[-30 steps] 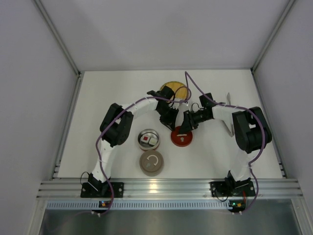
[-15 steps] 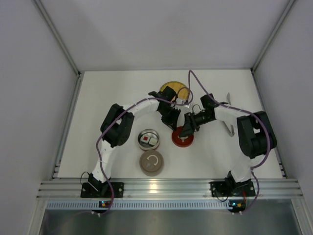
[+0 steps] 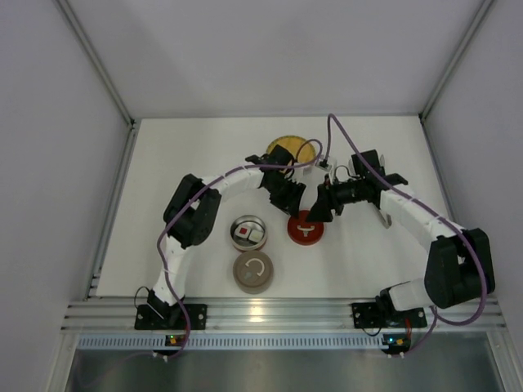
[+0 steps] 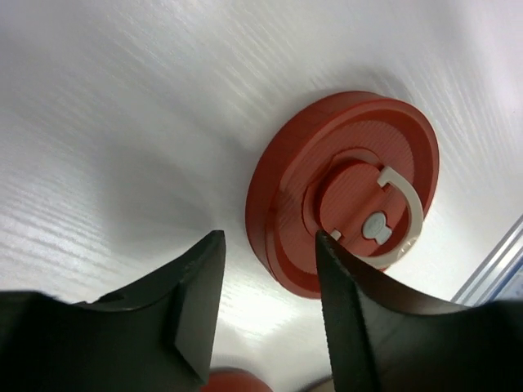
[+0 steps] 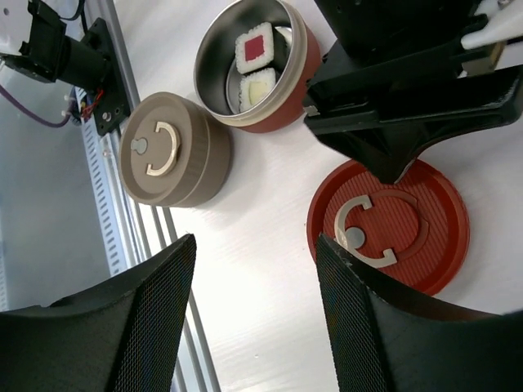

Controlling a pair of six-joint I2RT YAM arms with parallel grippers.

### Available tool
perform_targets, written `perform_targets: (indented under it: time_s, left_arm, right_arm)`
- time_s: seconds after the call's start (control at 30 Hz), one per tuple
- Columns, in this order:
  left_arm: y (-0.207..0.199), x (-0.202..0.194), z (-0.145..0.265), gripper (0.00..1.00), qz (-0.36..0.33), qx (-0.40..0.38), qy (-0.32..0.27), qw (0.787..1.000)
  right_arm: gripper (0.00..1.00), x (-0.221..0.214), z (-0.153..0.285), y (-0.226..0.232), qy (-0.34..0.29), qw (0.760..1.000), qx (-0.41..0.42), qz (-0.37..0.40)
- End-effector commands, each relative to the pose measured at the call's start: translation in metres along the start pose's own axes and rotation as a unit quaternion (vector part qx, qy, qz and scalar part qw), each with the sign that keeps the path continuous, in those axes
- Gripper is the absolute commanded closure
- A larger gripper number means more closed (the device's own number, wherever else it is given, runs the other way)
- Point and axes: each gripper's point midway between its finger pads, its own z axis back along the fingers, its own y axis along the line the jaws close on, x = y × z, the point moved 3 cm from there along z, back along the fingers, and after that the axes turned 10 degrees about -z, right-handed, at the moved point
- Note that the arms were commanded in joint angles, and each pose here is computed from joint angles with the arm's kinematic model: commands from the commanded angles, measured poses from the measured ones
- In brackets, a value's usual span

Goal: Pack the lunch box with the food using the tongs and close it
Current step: Adjust the packing box at the center of the board, then pick up the box lid from the center of the board.

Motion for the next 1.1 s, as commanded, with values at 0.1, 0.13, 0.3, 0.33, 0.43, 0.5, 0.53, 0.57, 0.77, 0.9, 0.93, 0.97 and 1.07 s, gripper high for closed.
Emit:
perform_targets:
  time_s: [0.1, 0.13, 0.3, 0.33, 0.43, 0.5, 0.53, 0.57, 0.77, 0.9, 0.93, 0.97, 1.07]
  left_arm:
    - [-0.012, 0.029, 0.051, 0.05, -0.039, 0.015, -0.082, 0.996]
    - [-0.016, 0.036, 0.067, 0.02, -0.049, 0.029, -0.103, 0.993]
    - [-0.019, 0.056, 0.118, 0.02, -0.07, 0.067, -0.18, 0.979]
    - [-0.021, 0.056, 0.125, 0.02, -0.071, 0.066, -0.188, 0.977]
    - [-0.037, 0.065, 0.16, 0.02, -0.104, 0.067, -0.243, 0.962]
    - [-0.051, 0.053, 0.167, 0.02, -0.118, 0.043, -0.221, 0.967]
    - [-0.053, 0.048, 0.166, 0.02, -0.144, 0.039, -0.201, 0.968]
    - [-0.055, 0.051, 0.167, 0.02, -0.151, 0.054, -0.185, 0.97]
    - [-0.076, 0.019, 0.148, 0.02, -0.249, 0.133, -0.103, 0.954]
    - [-0.081, 0.004, 0.126, 0.02, -0.295, 0.161, -0.048, 0.941]
    - [-0.08, 0.002, 0.118, 0.02, -0.298, 0.161, -0.037, 0.94]
    - [-0.086, -0.001, 0.112, 0.02, -0.309, 0.158, -0.027, 0.938]
    - [-0.091, -0.003, 0.089, 0.02, -0.347, 0.179, 0.002, 0.921]
  right_arm:
    - [0.4, 0.006, 0.029, 0.01, -0.038, 0.998, -0.022, 0.036]
    - [0.4, 0.006, 0.032, 0.012, -0.041, 0.998, -0.025, 0.042]
    - [0.39, -0.008, 0.041, 0.011, -0.033, 0.997, -0.049, 0.047]
    - [0.4, -0.012, 0.044, 0.012, -0.031, 0.997, -0.054, 0.049]
    - [0.4, -0.015, 0.051, 0.011, -0.041, 0.996, -0.071, 0.042]
    - [0.4, -0.013, 0.059, 0.006, -0.061, 0.995, -0.076, 0.02]
    - [0.4, -0.012, 0.064, 0.003, -0.07, 0.995, -0.077, 0.007]
    - [0.4, -0.011, 0.073, -0.005, -0.084, 0.993, -0.084, -0.015]
    - [0.39, -0.016, 0.12, -0.05, -0.144, 0.973, -0.145, -0.103]
    - [0.39, -0.021, 0.14, -0.065, -0.169, 0.964, -0.152, -0.137]
    - [0.39, -0.024, 0.141, -0.067, -0.168, 0.963, -0.149, -0.15]
    - [0.39, -0.026, 0.147, -0.07, -0.178, 0.959, -0.151, -0.158]
    - [0.39, -0.028, 0.156, -0.074, -0.192, 0.954, -0.159, -0.169]
